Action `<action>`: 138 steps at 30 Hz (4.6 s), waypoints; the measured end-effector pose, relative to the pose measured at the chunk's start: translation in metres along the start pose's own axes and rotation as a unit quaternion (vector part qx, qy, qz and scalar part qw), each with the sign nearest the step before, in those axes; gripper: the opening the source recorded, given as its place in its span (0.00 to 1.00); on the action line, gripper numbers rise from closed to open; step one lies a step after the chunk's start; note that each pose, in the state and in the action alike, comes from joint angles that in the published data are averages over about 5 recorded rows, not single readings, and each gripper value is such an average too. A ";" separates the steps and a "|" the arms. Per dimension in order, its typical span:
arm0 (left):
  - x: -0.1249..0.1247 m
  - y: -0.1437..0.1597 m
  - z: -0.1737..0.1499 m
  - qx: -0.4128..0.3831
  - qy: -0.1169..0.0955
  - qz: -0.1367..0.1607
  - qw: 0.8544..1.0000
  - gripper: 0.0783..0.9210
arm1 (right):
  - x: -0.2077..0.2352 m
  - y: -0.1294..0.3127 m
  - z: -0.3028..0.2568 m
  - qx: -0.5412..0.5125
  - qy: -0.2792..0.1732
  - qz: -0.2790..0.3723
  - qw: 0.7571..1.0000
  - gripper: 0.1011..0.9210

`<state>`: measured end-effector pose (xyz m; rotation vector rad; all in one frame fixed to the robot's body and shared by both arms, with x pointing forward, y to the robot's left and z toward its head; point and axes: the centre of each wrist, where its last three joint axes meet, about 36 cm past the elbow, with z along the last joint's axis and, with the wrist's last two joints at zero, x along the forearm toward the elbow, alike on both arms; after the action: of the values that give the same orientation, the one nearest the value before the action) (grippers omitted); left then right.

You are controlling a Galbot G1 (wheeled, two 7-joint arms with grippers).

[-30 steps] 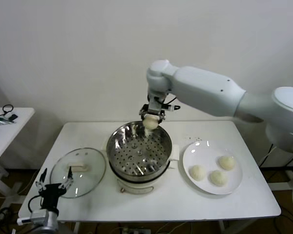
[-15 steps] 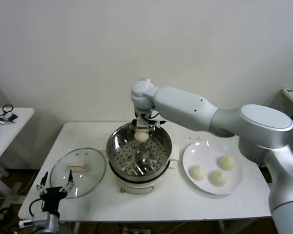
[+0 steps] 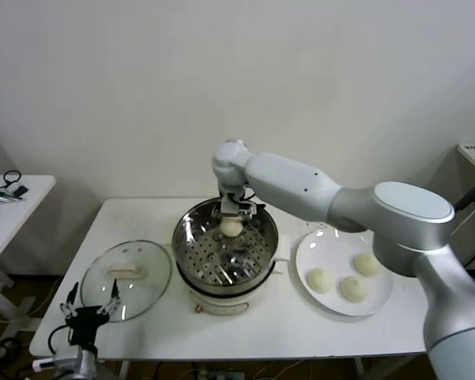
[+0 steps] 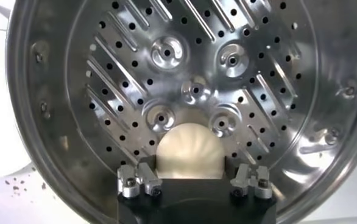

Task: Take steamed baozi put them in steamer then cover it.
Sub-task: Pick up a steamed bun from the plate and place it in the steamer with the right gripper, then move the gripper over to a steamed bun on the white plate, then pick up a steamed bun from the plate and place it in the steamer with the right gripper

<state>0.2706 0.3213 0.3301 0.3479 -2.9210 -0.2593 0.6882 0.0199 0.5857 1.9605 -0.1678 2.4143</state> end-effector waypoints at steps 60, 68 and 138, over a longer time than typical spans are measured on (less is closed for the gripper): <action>0.020 0.010 -0.013 0.011 -0.012 -0.014 1.000 0.88 | -0.013 0.351 -0.036 -0.620 -0.124 -0.004 0.775 0.88; 0.021 0.011 -0.010 0.012 -0.008 -0.017 1.000 0.88 | -0.055 0.358 -0.048 -0.631 -0.126 -0.025 0.765 0.88; 0.041 -0.001 0.001 0.007 0.008 0.001 1.000 0.88 | 0.037 0.334 0.026 -0.648 -0.118 0.051 0.750 0.72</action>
<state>0.2318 0.3108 0.3362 0.3464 -2.9079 -0.2340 0.6760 -0.3165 0.6051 1.4158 -1.4782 1.2122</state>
